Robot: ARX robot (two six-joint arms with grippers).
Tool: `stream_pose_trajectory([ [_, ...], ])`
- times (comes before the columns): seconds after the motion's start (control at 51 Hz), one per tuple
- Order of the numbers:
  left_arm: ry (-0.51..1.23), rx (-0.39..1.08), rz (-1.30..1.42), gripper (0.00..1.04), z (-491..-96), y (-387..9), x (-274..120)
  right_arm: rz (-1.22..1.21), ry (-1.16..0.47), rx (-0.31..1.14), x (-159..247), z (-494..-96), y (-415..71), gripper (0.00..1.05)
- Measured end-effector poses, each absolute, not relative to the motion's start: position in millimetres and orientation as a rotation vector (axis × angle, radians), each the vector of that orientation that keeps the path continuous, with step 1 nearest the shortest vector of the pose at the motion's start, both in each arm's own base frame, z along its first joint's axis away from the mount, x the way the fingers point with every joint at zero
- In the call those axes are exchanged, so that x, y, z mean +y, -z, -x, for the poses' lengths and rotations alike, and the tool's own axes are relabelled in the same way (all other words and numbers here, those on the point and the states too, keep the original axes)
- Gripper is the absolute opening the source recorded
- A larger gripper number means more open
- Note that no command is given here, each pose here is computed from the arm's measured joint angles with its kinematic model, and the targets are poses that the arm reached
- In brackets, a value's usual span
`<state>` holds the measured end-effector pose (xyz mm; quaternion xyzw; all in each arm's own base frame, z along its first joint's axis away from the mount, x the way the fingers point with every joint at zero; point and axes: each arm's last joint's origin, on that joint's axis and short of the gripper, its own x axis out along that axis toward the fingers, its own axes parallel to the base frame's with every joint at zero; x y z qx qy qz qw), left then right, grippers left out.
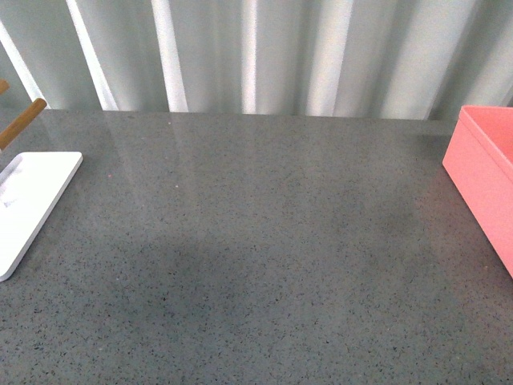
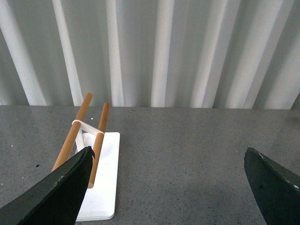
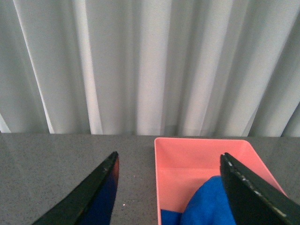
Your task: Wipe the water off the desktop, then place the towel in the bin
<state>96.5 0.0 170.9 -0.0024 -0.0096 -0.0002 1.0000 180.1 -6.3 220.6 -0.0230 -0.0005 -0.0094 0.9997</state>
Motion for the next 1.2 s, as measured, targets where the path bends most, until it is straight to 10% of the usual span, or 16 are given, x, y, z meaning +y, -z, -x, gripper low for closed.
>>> stream_pose_trajectory([
  [0.334,0.001,-0.019,0.005,0.98,-96.5,-170.9,-0.1,0.023,-0.007,0.004,0.1,-150.8,-192.0,0.03],
  [1.197,0.000,-0.020,0.005,0.98,-96.5,-170.9,0.0,0.016,-0.003,-0.025,0.0,-113.1,-174.4,0.03],
])
